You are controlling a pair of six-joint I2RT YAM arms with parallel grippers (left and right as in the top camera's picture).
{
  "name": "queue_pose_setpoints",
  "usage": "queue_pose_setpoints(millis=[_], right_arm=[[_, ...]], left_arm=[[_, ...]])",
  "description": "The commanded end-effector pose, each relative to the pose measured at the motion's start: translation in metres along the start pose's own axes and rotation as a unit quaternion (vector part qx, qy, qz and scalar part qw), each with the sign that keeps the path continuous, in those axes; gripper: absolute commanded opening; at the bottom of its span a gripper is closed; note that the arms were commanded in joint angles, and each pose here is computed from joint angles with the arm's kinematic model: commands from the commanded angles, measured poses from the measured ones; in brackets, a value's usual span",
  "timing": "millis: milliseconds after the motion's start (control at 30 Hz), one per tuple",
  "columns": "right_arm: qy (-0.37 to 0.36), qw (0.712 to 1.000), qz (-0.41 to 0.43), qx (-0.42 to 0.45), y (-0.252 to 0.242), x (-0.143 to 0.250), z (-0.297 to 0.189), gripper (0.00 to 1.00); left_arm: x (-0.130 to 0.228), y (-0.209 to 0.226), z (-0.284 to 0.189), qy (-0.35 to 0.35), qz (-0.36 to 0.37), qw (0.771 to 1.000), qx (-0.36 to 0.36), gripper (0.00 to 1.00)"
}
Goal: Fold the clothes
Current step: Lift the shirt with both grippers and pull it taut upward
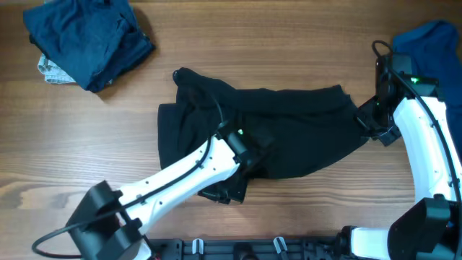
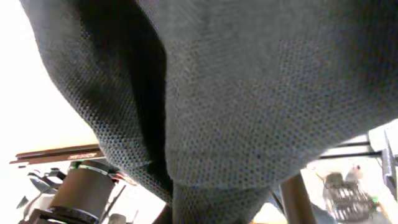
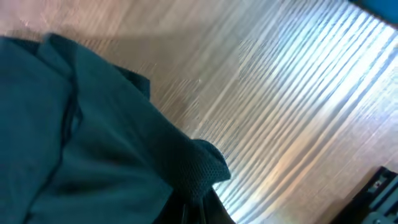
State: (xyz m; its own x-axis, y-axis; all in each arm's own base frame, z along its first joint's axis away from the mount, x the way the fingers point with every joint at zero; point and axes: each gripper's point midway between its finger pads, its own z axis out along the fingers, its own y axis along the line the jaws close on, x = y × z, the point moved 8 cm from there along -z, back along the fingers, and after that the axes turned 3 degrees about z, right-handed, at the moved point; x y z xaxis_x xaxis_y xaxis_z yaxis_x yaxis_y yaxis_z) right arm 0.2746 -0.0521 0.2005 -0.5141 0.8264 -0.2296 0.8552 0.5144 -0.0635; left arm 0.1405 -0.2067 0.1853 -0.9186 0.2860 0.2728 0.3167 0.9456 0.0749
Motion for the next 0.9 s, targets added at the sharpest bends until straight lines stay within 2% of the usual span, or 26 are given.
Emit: queue_pose_setpoints(millis=[0,100,167,233,333,500,633,800,867], right_arm=[[-0.038,0.999,0.010,-0.023,-0.001,-0.008,-0.011,0.04],[-0.040,0.981,-0.111,-0.151,0.028,-0.014,-0.032,0.04],[-0.048,0.964,-0.158,-0.210,0.040,-0.017,-0.049,0.04],[-0.073,0.951,-0.167,-0.251,0.044,-0.025,-0.078,0.04],[-0.118,0.936,-0.174,-0.283,0.041,-0.035,-0.124,0.04],[-0.192,0.906,-0.194,-0.323,0.019,-0.043,-0.214,0.04],[-0.234,0.888,-0.198,-0.343,-0.010,-0.036,-0.267,0.04],[-0.269,0.865,-0.194,-0.375,-0.046,-0.016,-0.310,0.04],[-0.274,0.859,-0.196,-0.387,-0.052,-0.012,-0.317,0.04]], left_arm=[[-0.005,0.025,-0.025,-0.084,-0.047,0.995,-0.021,0.04],[-0.024,0.044,-0.060,-0.172,-0.091,0.981,-0.005,0.04],[-0.034,0.056,-0.085,-0.226,-0.113,0.967,0.003,0.04],[-0.041,0.072,-0.120,-0.292,-0.142,0.946,0.000,0.04],[-0.039,0.084,-0.177,-0.374,-0.120,0.920,0.022,0.04],[-0.005,0.096,-0.268,-0.508,-0.107,0.852,0.075,0.04],[0.031,0.108,-0.301,-0.552,-0.103,0.822,0.094,0.04],[0.071,0.120,-0.312,-0.564,-0.101,0.813,0.106,0.04],[0.076,0.120,-0.312,-0.567,-0.100,0.810,0.110,0.04]])
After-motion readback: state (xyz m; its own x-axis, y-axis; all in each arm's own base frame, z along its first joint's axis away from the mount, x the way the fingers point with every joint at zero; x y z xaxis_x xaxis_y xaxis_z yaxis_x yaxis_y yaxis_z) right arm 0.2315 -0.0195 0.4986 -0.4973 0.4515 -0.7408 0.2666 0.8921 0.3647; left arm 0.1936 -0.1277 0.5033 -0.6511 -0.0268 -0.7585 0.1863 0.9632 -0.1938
